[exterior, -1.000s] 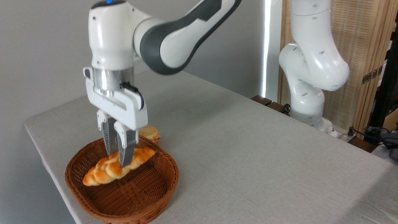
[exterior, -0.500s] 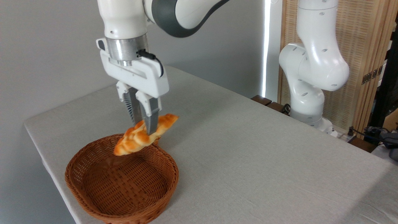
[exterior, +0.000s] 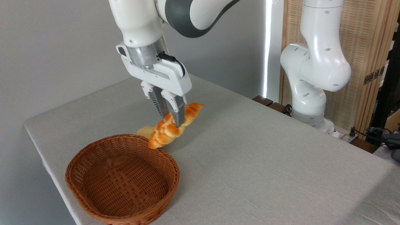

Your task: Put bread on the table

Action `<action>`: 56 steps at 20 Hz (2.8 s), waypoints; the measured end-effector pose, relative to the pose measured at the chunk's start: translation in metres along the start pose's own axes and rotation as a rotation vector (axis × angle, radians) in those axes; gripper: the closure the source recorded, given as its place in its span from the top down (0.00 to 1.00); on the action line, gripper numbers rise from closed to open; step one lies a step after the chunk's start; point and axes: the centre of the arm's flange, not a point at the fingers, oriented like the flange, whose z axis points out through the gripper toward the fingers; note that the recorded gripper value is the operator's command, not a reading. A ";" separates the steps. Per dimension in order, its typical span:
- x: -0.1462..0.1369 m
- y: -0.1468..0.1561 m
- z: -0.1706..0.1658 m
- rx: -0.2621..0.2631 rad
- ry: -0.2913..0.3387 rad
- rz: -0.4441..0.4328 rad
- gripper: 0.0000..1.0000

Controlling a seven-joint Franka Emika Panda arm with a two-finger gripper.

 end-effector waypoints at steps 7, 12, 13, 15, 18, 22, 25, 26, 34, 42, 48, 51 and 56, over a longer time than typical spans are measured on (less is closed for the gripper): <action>-0.008 0.003 0.027 -0.031 -0.059 -0.003 0.51; -0.008 0.007 0.036 -0.038 -0.077 0.004 0.55; -0.008 0.007 0.037 -0.038 -0.078 0.005 0.57; -0.007 0.008 0.037 -0.037 -0.078 0.006 0.66; -0.005 0.007 0.037 -0.031 -0.066 0.006 1.00; -0.003 0.005 0.038 -0.023 -0.052 0.006 1.00; -0.002 0.005 0.038 -0.022 -0.049 0.006 1.00; -0.001 0.005 0.038 -0.021 -0.049 0.007 1.00; 0.000 0.006 0.040 -0.022 -0.053 0.010 1.00; 0.001 0.008 0.040 -0.022 -0.054 0.013 1.00; 0.001 0.010 0.040 -0.022 -0.054 0.017 1.00; 0.002 0.010 0.040 -0.020 -0.052 0.018 1.00; 0.005 0.011 0.024 0.000 -0.012 0.021 1.00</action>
